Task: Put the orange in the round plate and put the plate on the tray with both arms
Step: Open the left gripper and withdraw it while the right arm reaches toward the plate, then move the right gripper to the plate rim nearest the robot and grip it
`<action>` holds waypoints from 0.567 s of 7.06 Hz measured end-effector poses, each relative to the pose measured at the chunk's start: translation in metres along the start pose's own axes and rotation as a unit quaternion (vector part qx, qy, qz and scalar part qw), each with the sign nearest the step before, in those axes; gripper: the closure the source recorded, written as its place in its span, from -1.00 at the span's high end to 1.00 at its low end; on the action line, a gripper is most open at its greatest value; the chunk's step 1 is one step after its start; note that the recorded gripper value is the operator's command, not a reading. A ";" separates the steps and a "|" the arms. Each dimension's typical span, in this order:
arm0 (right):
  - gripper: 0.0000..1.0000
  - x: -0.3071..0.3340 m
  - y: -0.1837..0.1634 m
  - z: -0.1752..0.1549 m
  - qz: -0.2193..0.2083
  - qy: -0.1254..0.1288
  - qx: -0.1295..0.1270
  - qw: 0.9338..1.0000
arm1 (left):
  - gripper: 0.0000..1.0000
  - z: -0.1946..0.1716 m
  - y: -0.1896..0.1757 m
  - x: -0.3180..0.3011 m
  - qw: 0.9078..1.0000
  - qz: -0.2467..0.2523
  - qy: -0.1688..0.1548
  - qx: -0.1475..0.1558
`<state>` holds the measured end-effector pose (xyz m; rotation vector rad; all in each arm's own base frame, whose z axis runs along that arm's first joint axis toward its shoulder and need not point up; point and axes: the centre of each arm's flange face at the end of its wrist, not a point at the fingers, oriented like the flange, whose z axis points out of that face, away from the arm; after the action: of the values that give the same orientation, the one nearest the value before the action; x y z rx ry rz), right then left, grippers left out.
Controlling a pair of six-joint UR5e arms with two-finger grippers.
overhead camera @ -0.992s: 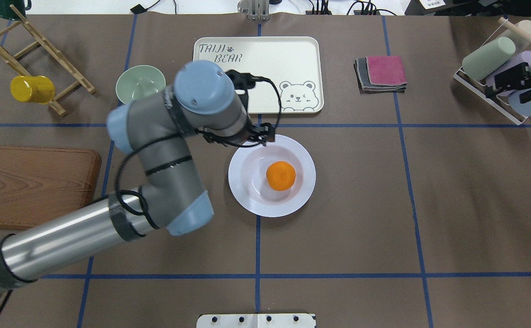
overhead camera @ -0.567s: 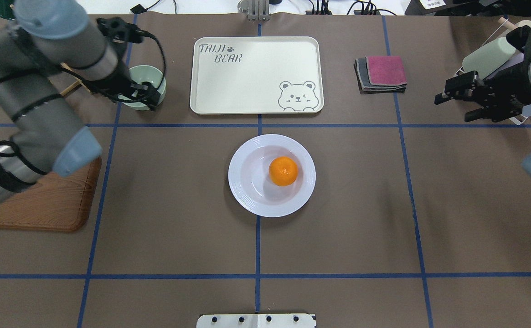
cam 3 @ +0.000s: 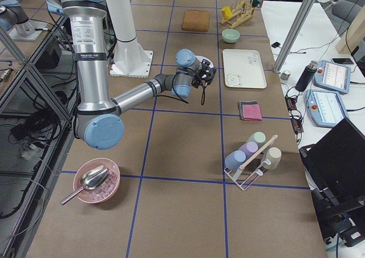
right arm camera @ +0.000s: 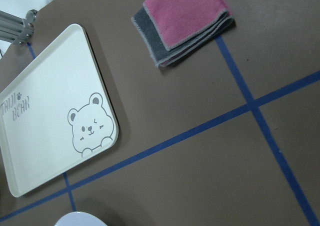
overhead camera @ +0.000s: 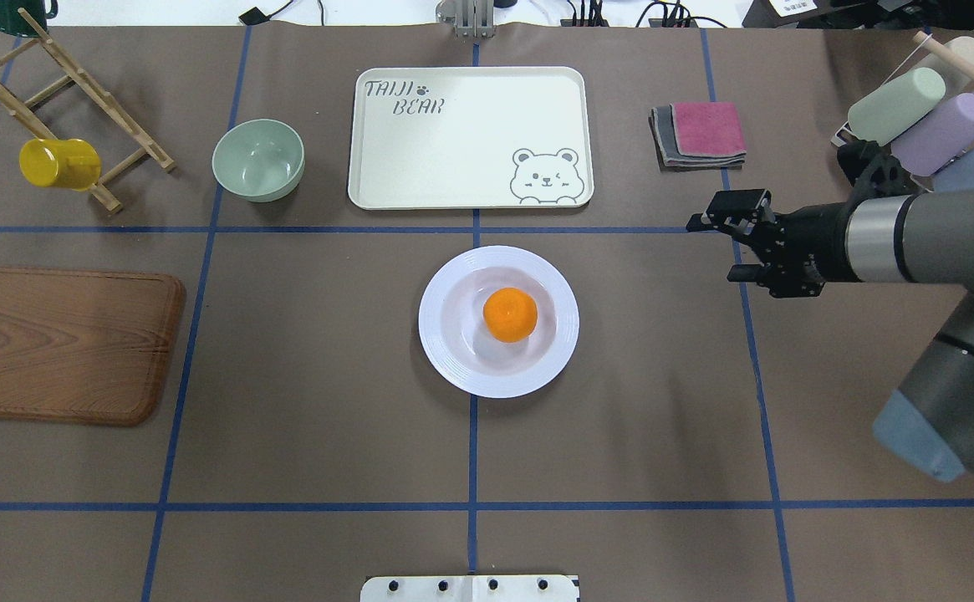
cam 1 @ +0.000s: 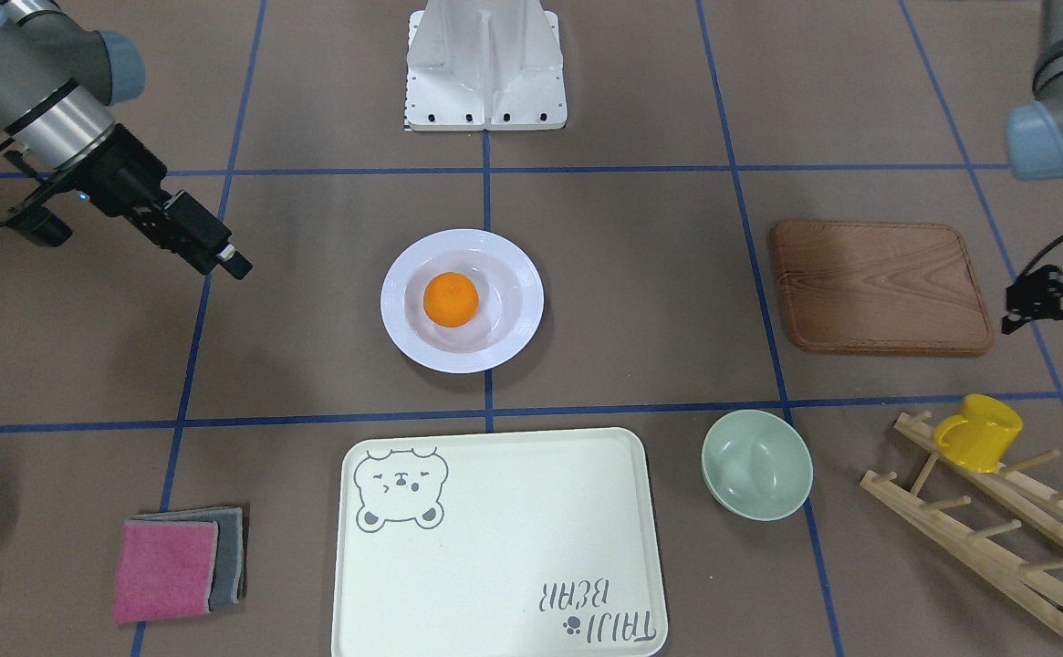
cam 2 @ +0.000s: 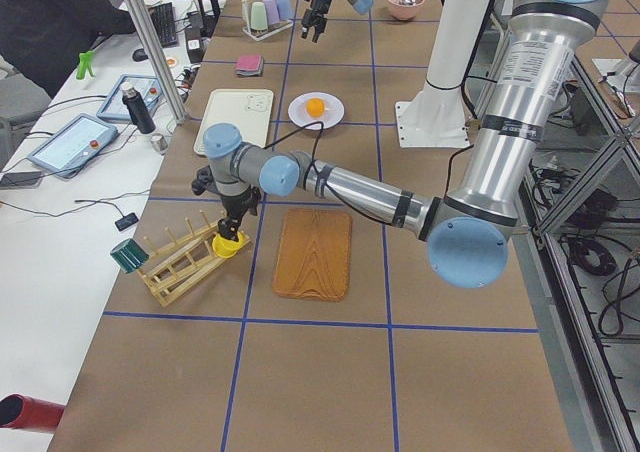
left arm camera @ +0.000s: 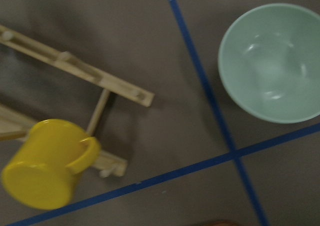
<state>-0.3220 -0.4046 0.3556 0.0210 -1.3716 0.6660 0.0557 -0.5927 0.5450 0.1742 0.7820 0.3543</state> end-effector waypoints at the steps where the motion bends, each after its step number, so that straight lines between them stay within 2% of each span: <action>1: 1.00 0.008 0.052 0.018 0.017 -0.018 0.025 0.999 | 1.00 -0.004 0.043 -0.052 1.000 -0.023 0.014 0.000; 2: 1.00 0.018 0.098 0.036 0.035 -0.037 0.045 0.998 | 1.00 0.000 0.073 -0.076 0.999 -0.039 0.021 -0.003; 3: 1.00 0.032 0.138 0.054 0.059 -0.052 0.055 0.995 | 1.00 0.005 0.091 -0.087 0.998 -0.051 0.025 -0.007; 4: 1.00 0.043 0.164 0.074 0.079 -0.059 0.059 0.993 | 1.00 0.009 0.101 -0.091 0.998 -0.057 0.027 -0.010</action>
<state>-0.4598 -0.2809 0.3524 0.0468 -1.4552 0.8908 -0.0226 -0.5335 0.6392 0.1014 0.8383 0.2593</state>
